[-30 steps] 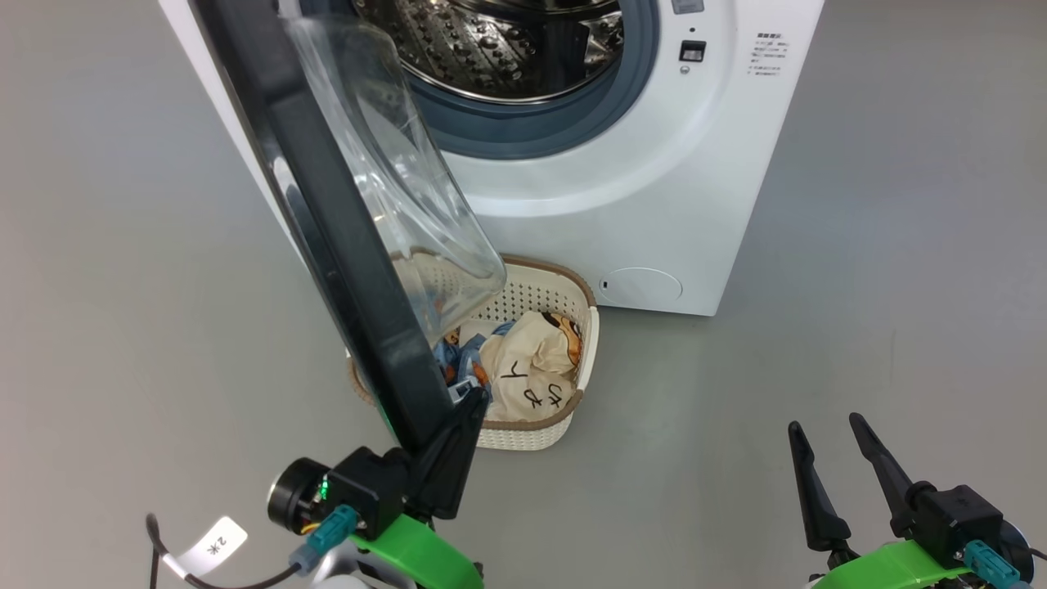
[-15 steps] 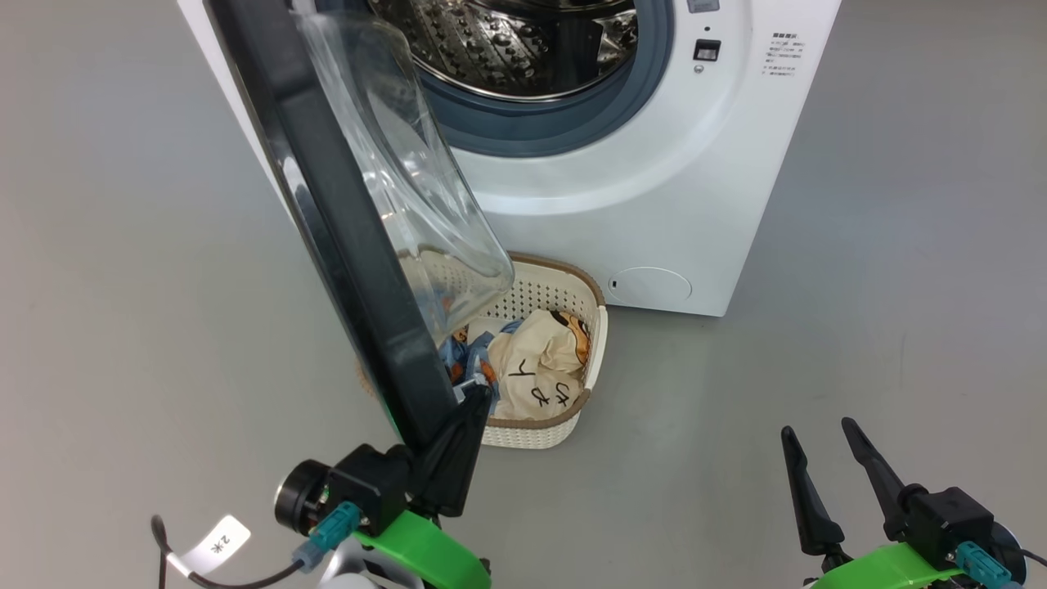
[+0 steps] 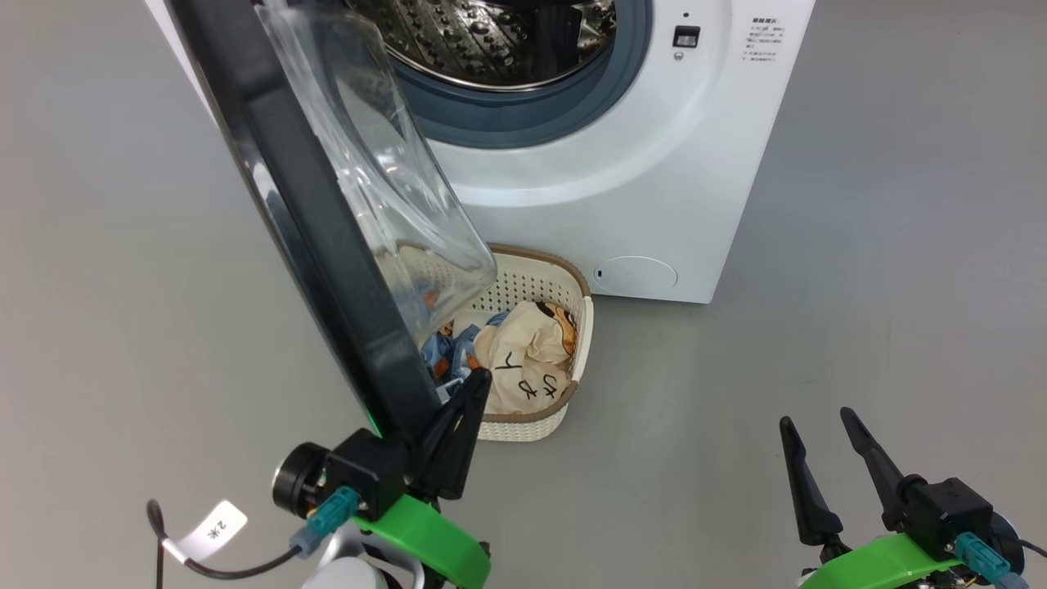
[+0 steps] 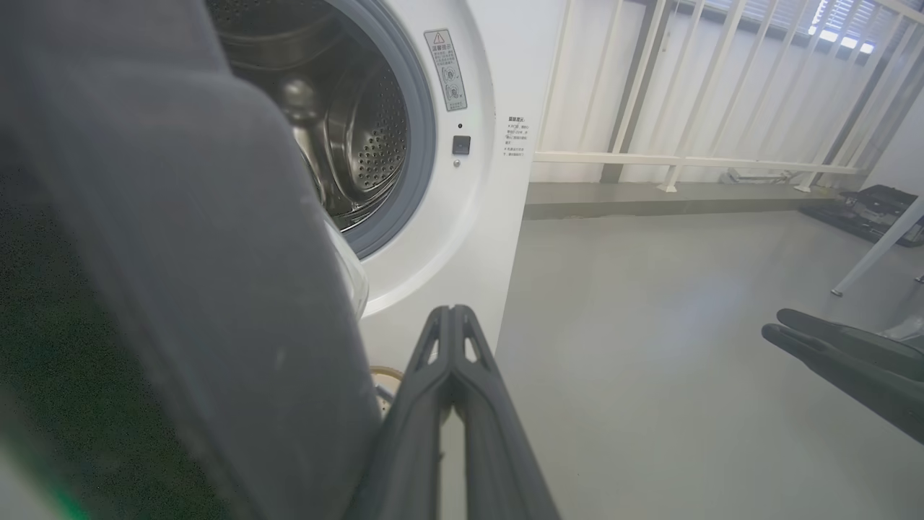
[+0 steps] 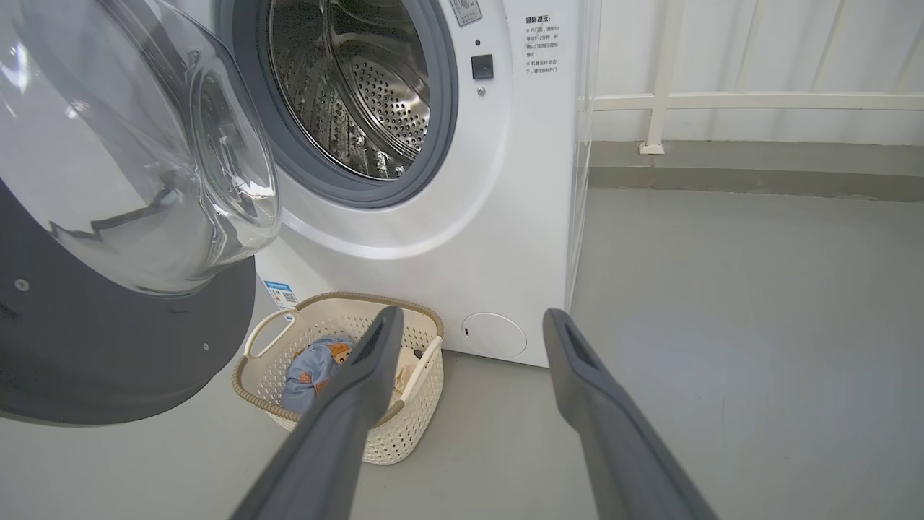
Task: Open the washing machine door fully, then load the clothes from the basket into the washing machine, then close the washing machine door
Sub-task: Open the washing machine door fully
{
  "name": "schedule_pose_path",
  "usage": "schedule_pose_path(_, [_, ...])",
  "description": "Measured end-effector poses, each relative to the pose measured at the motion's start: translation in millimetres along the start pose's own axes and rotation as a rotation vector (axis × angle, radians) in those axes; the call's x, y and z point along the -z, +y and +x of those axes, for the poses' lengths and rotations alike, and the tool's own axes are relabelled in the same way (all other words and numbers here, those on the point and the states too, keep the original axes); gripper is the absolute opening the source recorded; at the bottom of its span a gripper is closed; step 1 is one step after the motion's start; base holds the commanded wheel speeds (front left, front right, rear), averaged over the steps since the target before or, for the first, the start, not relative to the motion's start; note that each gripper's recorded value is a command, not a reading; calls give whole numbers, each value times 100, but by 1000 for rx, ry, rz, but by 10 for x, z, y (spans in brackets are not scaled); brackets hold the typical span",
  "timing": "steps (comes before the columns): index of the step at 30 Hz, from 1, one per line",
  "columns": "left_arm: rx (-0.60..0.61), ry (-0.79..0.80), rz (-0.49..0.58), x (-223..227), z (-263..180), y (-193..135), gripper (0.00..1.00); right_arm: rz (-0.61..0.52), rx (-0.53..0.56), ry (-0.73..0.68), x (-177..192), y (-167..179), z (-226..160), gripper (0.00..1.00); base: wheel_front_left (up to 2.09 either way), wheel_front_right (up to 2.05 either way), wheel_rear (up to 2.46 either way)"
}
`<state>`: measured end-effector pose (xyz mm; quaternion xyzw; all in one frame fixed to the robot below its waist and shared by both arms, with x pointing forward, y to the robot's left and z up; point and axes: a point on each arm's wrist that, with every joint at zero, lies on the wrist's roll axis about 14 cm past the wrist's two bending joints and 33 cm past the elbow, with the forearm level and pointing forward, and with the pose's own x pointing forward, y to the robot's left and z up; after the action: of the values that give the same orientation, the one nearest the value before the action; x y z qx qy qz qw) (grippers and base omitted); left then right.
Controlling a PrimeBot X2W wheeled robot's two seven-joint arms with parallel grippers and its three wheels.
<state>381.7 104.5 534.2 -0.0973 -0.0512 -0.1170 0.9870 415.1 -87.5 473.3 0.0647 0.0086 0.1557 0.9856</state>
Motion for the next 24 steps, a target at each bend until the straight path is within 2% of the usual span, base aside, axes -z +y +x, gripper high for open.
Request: schedule_pose_path(24, [-81, -17, 3, -85, -196, 169, 0, -4, -61, -10, -47, 213, 65, 100, 0, 0, 0])
